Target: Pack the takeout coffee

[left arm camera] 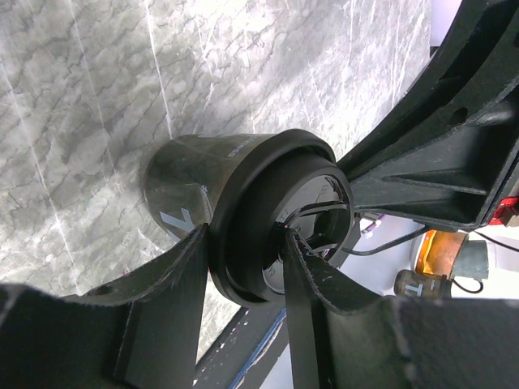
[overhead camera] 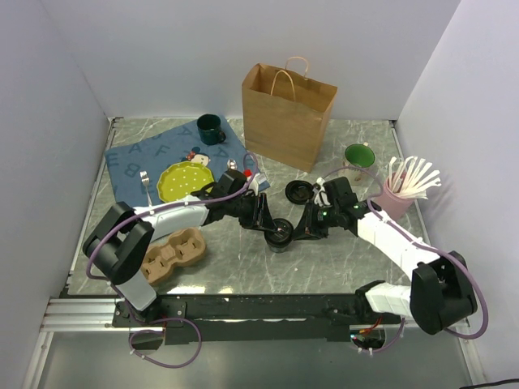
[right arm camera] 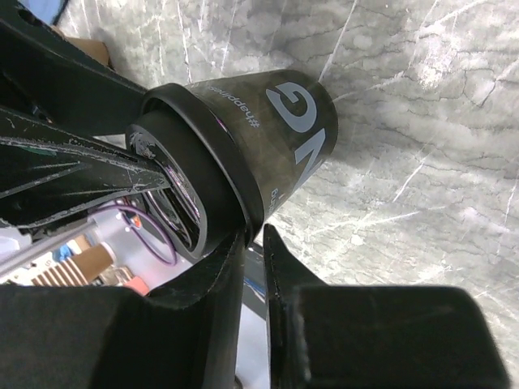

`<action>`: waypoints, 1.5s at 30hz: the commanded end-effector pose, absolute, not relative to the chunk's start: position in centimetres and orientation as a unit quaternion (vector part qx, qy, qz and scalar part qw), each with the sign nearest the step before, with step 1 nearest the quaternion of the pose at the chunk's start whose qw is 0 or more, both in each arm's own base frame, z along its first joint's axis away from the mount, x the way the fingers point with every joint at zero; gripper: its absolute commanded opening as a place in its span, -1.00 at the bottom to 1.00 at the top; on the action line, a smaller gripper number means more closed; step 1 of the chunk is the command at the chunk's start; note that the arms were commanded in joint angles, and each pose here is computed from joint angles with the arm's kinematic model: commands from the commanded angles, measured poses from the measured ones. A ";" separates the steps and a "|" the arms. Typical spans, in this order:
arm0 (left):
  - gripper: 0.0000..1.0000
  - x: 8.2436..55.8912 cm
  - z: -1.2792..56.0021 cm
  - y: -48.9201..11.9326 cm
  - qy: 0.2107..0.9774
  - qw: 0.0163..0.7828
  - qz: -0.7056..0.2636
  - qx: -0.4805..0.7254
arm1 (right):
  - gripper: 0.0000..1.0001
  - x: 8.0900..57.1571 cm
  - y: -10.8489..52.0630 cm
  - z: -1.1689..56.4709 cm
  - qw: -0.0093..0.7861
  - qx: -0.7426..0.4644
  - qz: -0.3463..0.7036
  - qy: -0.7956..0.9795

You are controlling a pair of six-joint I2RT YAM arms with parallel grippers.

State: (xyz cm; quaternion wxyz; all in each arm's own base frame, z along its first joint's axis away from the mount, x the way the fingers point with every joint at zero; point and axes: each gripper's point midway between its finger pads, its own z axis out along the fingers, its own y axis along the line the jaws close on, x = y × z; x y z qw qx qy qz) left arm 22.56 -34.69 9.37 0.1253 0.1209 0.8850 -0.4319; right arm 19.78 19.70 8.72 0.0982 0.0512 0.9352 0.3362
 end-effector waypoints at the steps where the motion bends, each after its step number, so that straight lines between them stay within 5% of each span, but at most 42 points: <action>1: -0.16 19.9 -1.0 -27.8 0.966 0.057 -0.235 0.088 | -0.61 17.7 13.8 1.7 0.081 0.086 0.160 0.980; 12: -0.14 20.1 -0.1 -28.7 0.955 0.069 -0.263 0.114 | -0.44 23.5 17.9 14.9 0.193 0.025 0.284 0.939; 21: -0.15 20.9 0.4 -29.2 0.950 0.081 -0.265 0.143 | -0.46 25.8 18.7 15.6 0.209 -0.031 0.302 0.930; 45: -0.17 21.1 -0.1 -29.2 0.951 0.077 -0.258 0.149 | -0.49 23.6 18.7 7.9 0.092 -0.027 0.327 0.940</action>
